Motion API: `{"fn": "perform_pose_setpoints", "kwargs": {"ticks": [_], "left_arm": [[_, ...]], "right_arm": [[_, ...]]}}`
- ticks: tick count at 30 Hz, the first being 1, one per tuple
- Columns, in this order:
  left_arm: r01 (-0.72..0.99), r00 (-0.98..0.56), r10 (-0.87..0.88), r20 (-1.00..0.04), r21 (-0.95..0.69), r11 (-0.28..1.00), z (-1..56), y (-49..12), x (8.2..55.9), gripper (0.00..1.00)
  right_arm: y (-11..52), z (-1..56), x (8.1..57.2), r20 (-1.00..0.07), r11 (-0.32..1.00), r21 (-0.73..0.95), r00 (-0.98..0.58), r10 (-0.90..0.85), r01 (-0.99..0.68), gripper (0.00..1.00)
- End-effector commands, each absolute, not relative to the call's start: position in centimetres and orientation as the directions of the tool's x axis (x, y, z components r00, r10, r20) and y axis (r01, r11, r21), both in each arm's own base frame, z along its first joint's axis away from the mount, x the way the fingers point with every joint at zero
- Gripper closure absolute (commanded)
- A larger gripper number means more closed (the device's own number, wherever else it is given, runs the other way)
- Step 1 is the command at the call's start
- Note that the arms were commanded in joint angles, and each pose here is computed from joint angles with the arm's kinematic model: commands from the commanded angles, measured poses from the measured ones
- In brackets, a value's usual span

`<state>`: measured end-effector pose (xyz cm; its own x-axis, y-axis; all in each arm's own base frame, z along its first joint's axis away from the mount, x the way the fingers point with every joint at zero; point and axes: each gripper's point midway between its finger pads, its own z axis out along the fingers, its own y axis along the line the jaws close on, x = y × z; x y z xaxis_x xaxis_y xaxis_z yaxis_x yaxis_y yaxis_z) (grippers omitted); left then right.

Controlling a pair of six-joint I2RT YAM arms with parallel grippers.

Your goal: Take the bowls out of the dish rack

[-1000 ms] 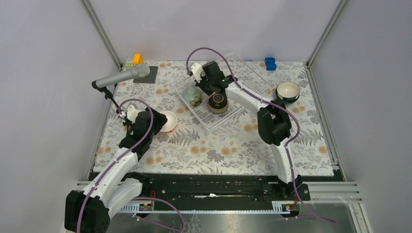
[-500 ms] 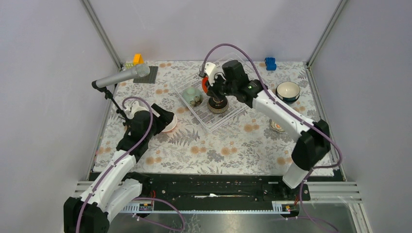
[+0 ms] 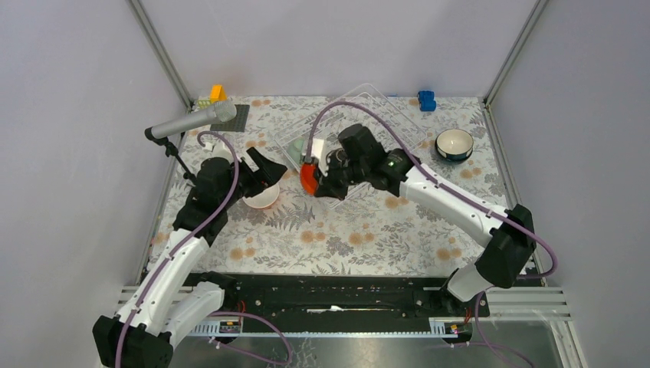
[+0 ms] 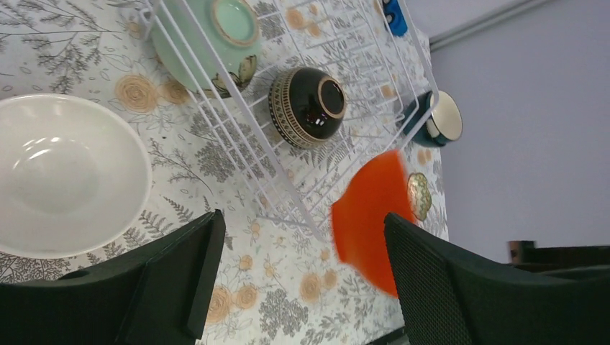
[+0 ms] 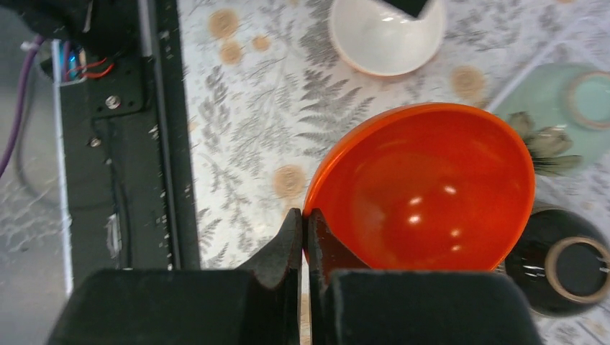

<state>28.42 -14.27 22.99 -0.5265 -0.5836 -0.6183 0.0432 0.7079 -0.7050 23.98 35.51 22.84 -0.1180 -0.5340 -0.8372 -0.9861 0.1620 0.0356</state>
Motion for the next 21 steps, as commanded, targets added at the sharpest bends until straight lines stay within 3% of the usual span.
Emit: {"fn": "perform_pose_setpoints", "kwargs": {"ticks": [1, 9, 21], "left_arm": [[0.182, -0.563, -0.489, -0.666, -0.677, 0.713, 26.6, -15.7, 27.5, 0.14], [0.197, -0.620, -0.422, -0.661, -0.652, 0.732, 26.6, -16.1, 26.8, 0.17], [0.171, -0.712, -0.301, -0.635, -0.572, 0.802, 23.5, -15.9, 26.1, 0.32]], "right_arm": [[36.3, 22.9, 20.8, -0.829, 0.097, 0.009, -0.062, -0.556, -0.995, 1.00], [38.3, 21.9, 18.6, -0.795, 0.056, -0.076, 0.026, -0.606, -0.996, 1.00], [40.5, 19.4, 17.8, -0.684, 0.026, -0.158, 0.090, -0.724, -0.987, 1.00]]}}
